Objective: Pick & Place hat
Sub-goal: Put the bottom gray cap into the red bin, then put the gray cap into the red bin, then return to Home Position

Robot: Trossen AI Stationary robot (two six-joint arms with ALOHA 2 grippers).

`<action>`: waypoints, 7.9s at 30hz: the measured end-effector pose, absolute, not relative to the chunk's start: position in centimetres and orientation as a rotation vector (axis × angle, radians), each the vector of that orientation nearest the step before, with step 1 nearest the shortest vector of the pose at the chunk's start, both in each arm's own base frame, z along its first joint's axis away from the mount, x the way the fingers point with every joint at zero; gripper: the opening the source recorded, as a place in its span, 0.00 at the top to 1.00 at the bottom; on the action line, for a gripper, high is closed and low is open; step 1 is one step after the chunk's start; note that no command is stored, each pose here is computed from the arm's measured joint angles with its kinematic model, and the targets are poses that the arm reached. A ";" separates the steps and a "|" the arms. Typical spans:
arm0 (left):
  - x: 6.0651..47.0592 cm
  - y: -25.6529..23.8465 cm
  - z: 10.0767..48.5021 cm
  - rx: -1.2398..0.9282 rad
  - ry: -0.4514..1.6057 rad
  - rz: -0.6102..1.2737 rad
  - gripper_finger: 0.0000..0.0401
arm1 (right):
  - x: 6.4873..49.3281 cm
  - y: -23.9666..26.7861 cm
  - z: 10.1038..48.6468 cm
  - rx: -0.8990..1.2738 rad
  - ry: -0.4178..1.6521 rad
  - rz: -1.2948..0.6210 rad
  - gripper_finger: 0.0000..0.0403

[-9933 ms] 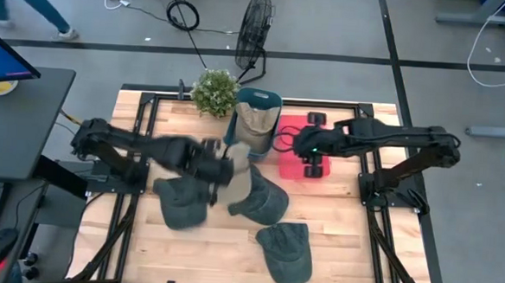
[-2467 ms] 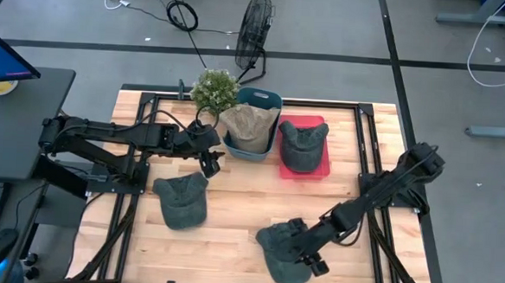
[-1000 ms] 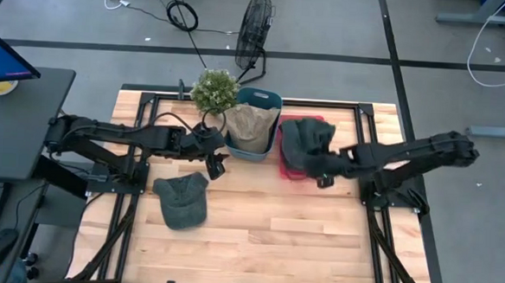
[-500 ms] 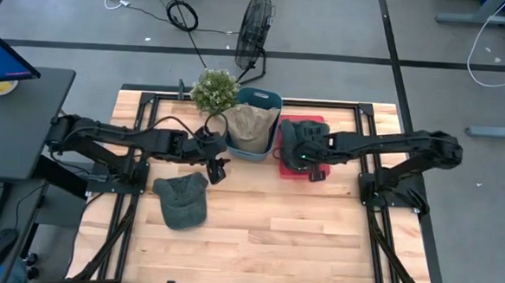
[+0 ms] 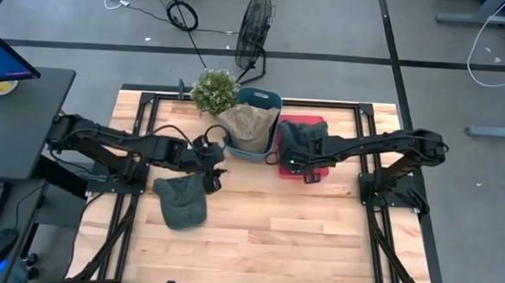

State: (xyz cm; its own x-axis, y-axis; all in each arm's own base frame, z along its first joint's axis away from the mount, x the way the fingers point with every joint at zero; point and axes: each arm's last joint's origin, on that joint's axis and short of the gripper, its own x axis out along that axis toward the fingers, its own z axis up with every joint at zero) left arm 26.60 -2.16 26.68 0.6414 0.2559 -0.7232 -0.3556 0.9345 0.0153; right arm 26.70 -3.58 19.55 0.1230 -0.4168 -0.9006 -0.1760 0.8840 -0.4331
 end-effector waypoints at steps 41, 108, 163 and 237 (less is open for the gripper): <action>23.7 -10.8 18.2 -0.369 1.478 0.542 0.55 | 26.8 6.2 26.1 -0.289 0.805 0.264 0.52; 33.9 -11.0 20.9 0.545 0.909 0.170 0.99 | 35.1 1.4 19.3 -0.052 0.649 0.351 0.52; 34.4 -9.8 22.2 0.144 0.759 0.446 0.64 | 26.5 6.3 27.5 -0.107 1.008 0.104 0.99; 28.1 -8.5 30.9 -0.013 0.599 0.483 0.65 | 21.5 0.5 29.9 -0.305 1.153 -0.080 0.60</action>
State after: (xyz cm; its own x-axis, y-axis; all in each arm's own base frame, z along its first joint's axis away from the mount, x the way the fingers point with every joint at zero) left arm 28.09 -8.49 30.91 0.7179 0.4333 -0.5449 -0.4405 0.8888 0.1264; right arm 21.53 0.53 29.94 0.4077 -0.2176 -0.8868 -0.0939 0.9560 -0.2778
